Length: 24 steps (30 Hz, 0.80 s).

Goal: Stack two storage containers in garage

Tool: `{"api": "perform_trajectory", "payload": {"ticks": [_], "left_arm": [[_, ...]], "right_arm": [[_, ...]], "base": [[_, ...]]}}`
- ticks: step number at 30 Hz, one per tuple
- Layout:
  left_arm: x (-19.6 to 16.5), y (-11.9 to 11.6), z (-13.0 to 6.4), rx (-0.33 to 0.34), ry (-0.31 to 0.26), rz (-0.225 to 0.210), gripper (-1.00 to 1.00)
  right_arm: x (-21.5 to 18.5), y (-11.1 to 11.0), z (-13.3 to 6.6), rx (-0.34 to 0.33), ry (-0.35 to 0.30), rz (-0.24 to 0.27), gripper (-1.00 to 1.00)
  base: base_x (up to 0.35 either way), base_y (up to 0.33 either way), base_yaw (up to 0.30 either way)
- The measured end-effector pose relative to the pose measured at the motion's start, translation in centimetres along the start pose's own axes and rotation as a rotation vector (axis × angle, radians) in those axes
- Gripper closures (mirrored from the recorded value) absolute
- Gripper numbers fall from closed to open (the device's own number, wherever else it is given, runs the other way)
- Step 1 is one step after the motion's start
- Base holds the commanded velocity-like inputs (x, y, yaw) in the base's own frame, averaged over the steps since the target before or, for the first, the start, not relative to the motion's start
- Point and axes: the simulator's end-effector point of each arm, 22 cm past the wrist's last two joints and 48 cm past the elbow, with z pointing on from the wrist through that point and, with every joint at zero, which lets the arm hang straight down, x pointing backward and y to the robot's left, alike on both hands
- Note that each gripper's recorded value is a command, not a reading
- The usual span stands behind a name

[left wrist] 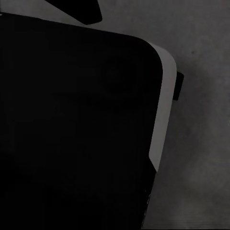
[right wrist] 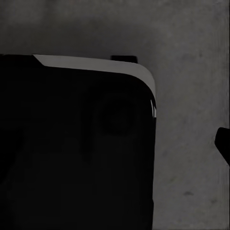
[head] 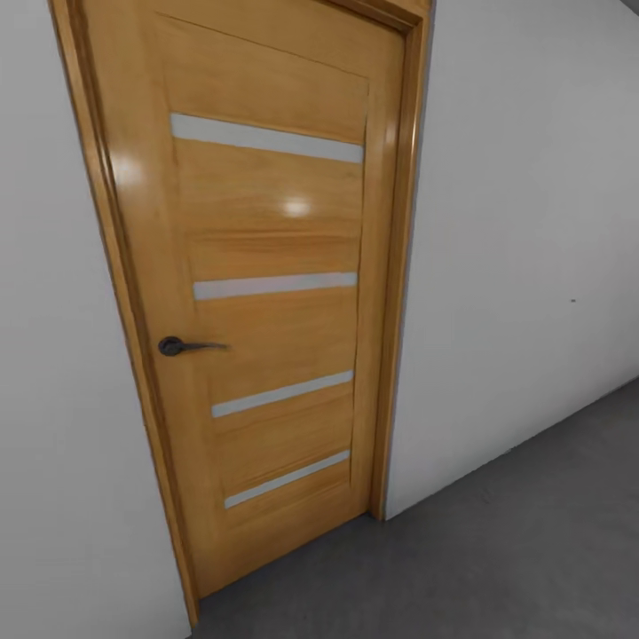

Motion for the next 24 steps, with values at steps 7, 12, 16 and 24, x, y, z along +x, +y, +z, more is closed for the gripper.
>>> {"api": "perform_trajectory", "payload": {"ticks": [7, 12, 16, 24], "left_arm": [[0.0, 0.02, 0.0, -0.001, 0.0, -0.001, -1.0], [0.0, 0.01, 0.0, 0.0, 0.0, -0.002, -1.0], [0.0, 0.01, 0.01, 0.0, 0.0, -0.003, -1.0], [0.0, 0.04, 0.01, -0.002, 0.0, -0.007, -1.0]], "right_arm": [[-0.02, -0.18, 0.0, 0.002, 0.0, 0.001, -1.0], [0.0, -0.2, 0.0, 0.003, 0.0, 0.001, -1.0], [-0.01, -0.2, 0.01, 0.003, 0.0, 0.001, -1.0], [-0.03, -0.2, 0.01, 0.003, 0.0, 0.001, -1.0]], "base": [[0.212, -0.201, 0.171], [0.198, -0.179, 0.257], [0.074, -0.061, 0.266], [0.009, -0.036, 0.267]]}}
